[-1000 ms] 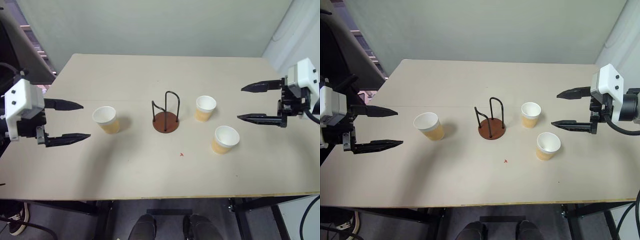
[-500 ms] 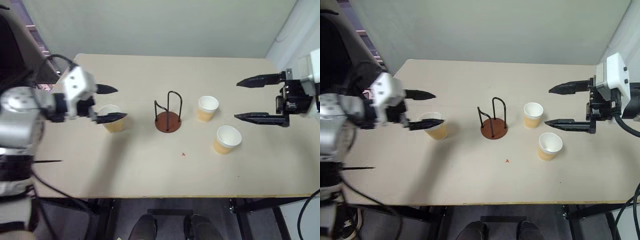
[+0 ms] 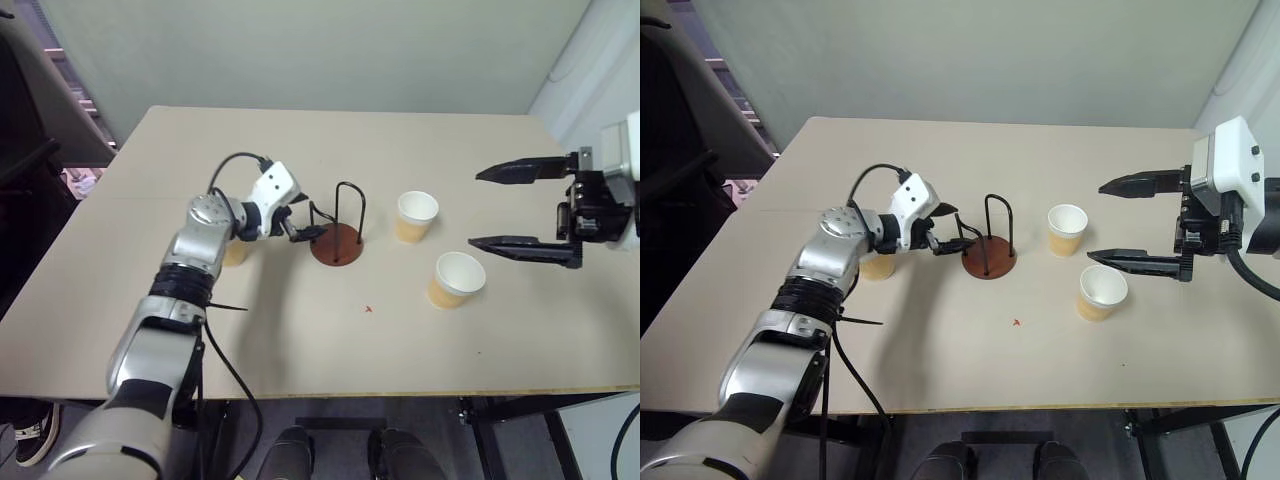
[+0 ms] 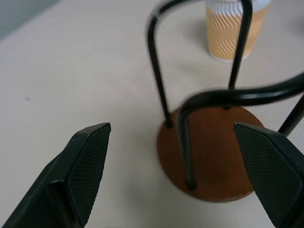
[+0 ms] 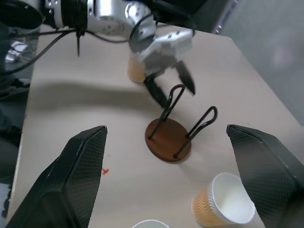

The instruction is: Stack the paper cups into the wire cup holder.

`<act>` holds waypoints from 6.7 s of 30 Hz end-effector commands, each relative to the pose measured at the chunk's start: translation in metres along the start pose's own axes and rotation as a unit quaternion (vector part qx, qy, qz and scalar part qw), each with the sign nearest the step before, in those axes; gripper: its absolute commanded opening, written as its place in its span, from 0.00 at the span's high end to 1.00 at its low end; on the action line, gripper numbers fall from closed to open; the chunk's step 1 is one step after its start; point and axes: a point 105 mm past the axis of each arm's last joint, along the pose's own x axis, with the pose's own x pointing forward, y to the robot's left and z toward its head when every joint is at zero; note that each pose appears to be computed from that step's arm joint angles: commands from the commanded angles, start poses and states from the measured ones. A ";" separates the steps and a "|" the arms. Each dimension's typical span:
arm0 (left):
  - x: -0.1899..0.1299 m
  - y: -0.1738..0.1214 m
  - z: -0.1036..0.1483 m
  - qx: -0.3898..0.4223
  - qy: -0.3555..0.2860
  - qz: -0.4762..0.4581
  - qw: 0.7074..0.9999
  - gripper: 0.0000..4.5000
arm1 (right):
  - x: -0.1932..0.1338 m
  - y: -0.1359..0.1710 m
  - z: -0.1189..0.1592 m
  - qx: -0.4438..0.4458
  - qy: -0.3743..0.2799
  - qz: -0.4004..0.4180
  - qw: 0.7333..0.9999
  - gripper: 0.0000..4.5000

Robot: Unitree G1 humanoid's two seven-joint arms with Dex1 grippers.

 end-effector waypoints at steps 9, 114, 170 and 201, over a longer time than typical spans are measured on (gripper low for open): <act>0.006 0.003 0.030 0.018 -0.056 -0.001 0.998 0.80 | -0.011 0.002 0.013 -0.021 0.006 -0.033 0.999 0.07; -0.184 -0.066 0.043 0.036 -0.015 -0.216 0.976 0.19 | 0.076 0.053 -0.003 0.004 0.012 0.120 0.993 0.99; -0.200 -0.044 0.097 0.061 -0.115 -0.177 0.975 0.19 | 0.067 -0.014 0.024 0.006 -0.062 0.104 0.993 0.99; -0.198 -0.045 0.066 0.068 -0.023 -0.194 0.978 0.19 | 0.106 0.042 -0.002 0.003 0.002 0.179 0.984 0.85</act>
